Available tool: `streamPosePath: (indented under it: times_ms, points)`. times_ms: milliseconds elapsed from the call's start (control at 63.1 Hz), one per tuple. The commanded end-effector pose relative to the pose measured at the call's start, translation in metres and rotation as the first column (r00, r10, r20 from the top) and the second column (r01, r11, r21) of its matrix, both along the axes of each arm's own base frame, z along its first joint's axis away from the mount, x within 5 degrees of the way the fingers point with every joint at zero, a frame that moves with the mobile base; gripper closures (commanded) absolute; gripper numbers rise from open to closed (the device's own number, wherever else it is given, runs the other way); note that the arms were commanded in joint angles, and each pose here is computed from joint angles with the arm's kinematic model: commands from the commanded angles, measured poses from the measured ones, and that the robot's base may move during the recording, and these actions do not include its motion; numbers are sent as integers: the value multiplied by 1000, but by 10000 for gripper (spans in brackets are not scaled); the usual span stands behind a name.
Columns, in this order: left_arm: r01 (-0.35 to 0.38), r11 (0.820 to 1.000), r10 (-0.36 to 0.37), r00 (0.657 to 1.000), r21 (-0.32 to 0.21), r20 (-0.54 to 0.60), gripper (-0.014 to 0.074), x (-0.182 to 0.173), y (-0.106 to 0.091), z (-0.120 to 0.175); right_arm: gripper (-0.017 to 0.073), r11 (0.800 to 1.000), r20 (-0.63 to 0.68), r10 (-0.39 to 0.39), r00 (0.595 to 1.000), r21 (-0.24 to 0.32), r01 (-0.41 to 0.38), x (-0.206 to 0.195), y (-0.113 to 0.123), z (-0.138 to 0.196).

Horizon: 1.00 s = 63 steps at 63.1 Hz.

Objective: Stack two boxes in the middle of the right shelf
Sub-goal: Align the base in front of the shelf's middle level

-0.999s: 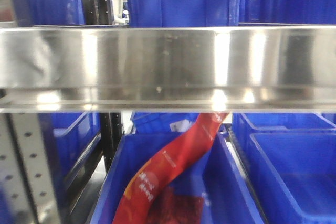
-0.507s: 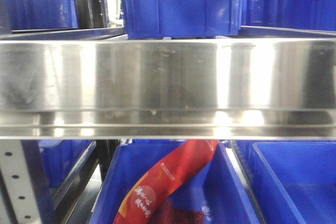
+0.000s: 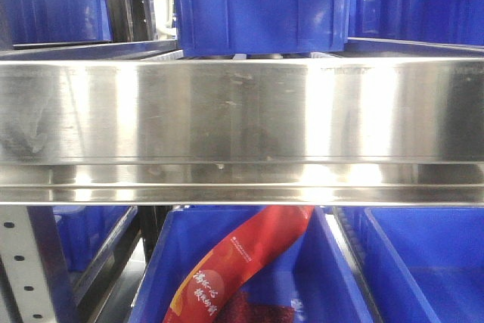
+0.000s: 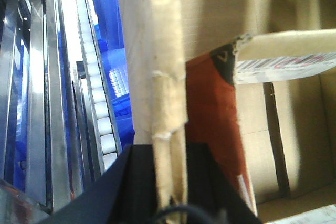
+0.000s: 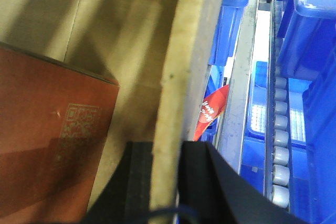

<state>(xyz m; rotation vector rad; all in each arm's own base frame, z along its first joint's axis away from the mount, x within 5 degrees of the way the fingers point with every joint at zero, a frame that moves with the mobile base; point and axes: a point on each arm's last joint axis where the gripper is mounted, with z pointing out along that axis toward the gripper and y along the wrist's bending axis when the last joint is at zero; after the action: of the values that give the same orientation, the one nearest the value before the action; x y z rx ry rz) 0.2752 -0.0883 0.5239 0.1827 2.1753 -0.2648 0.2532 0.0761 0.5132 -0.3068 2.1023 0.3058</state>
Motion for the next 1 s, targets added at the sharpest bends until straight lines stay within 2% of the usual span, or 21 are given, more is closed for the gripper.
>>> streamPosePath:
  times_ms: [0,650,824,888,983]
  points:
    - [-17,1000,18,998,-4,64,705,-2,4,9,711,1000,77,-21,997,-11,22,-3,-5,10]
    - [-17,1000,18,998,-5,65,705,-1,4,9,711,1000,79,-21,997,-10,22,-3,-5,10]
    - [-16,1000,18,994,-17,104,705,0,3,12,711,1000,84,-22,996,-8,23,-3,-5,10]
    - [-8,1000,11,995,-27,98,705,0,2,12,711,1000,83,-17,996,2,17,-3,-4,11]
    - [-9,1000,9,999,-13,54,705,2,1,6,711,1000,89,-12,996,15,10,-2,-3,11]
